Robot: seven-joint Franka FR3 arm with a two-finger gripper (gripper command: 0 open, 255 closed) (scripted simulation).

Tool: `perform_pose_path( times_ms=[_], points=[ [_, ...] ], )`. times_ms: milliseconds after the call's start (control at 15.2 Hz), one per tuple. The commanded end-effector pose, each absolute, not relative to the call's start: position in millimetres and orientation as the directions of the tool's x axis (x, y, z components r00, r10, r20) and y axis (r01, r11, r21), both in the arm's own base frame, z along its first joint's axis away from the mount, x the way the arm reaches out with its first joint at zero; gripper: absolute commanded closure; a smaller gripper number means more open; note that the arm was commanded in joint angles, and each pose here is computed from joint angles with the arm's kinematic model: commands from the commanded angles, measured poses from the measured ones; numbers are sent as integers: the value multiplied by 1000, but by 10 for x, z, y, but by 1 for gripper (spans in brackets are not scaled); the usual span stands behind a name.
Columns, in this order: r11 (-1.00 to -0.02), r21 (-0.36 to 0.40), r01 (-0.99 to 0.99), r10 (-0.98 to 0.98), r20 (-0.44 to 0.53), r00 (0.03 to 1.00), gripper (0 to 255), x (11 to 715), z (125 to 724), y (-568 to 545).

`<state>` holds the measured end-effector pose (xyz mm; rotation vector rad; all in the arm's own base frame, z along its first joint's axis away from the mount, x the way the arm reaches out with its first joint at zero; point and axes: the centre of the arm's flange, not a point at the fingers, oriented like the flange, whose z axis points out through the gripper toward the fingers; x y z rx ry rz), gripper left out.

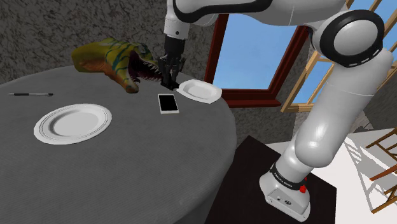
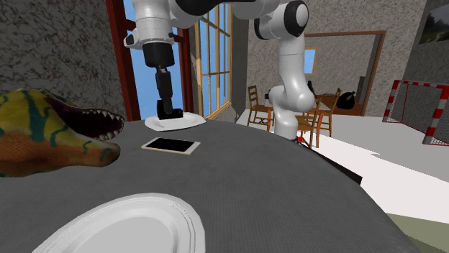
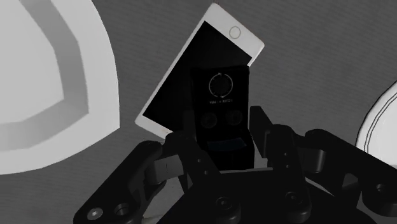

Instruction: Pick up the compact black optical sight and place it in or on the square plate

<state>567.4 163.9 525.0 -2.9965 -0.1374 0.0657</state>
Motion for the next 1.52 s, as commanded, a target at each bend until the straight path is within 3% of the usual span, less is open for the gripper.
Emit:
perform_pose_path(
  times_ms=[0,858,1452],
  points=[
    [-986,-143,89,95,-37,995,255,5639,5242,1357],
    [-986,-143,89,95,-37,995,255,5478,5261,-351],
    [-986,-143,89,95,-37,995,255,5473,4839,-397]
  ],
)
